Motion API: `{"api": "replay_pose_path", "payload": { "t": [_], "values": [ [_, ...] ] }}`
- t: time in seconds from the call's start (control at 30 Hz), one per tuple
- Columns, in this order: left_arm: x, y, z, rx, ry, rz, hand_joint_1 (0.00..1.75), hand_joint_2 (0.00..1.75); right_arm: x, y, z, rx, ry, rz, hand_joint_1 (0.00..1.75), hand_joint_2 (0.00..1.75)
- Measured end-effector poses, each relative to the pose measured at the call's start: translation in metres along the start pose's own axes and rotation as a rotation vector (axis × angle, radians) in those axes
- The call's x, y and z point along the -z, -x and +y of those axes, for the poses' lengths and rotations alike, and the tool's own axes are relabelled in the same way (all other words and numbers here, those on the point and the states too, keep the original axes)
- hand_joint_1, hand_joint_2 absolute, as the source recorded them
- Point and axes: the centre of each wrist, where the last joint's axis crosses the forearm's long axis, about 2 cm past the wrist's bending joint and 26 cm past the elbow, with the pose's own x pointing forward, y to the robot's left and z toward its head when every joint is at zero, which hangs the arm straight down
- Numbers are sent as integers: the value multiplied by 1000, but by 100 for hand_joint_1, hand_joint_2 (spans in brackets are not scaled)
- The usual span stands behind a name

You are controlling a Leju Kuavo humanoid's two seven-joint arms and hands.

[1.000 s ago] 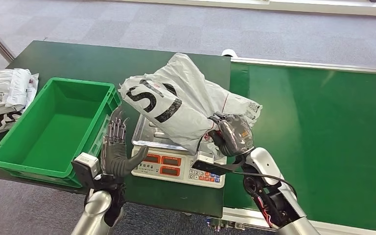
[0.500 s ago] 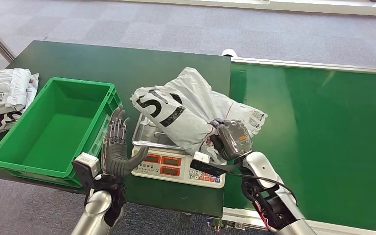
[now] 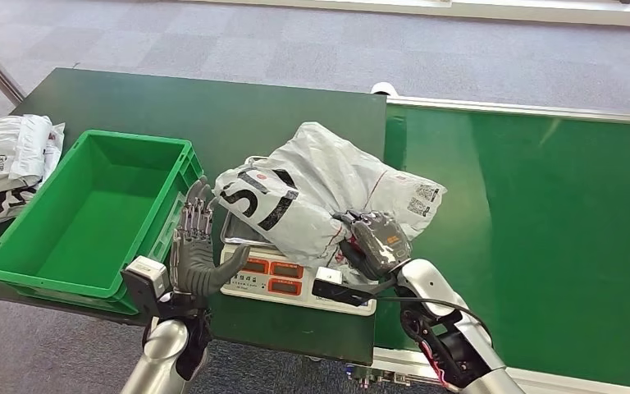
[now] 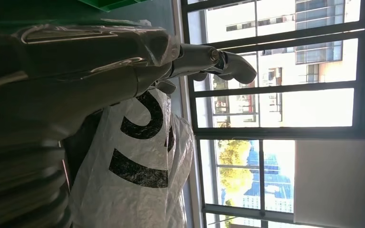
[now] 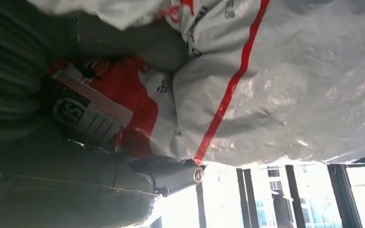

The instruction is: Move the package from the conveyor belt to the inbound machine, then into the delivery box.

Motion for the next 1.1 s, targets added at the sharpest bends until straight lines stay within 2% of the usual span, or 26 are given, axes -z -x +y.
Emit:
{"api": "replay_pose_path", "payload": {
  "t": [0.07, 0.4, 0.6, 0.77, 0.93, 1.1],
  "values": [
    [0, 0, 0, 0, 0, 0, 0, 175, 0, 0, 1, 2, -4, -2, 0, 175],
    [0, 0, 0, 3, 1, 3, 0, 175, -3, -4, 4, 113, 48, -76, 0, 175],
    [-1, 0, 0, 5, -1, 7, 0, 175, -11, -7, 3, 267, 196, -60, 0, 175],
    [-4, 0, 0, 9, -10, 19, 0, 175, -32, -11, 7, 397, 344, -22, 0, 175],
    [-5, -1, 0, 12, -16, 20, 0, 175, -46, -9, 8, 456, 411, 9, 0, 175],
    [-7, 0, 1, 16, -23, 25, 0, 175, -67, -3, 13, 617, 507, 57, 0, 175]
  ]
}}
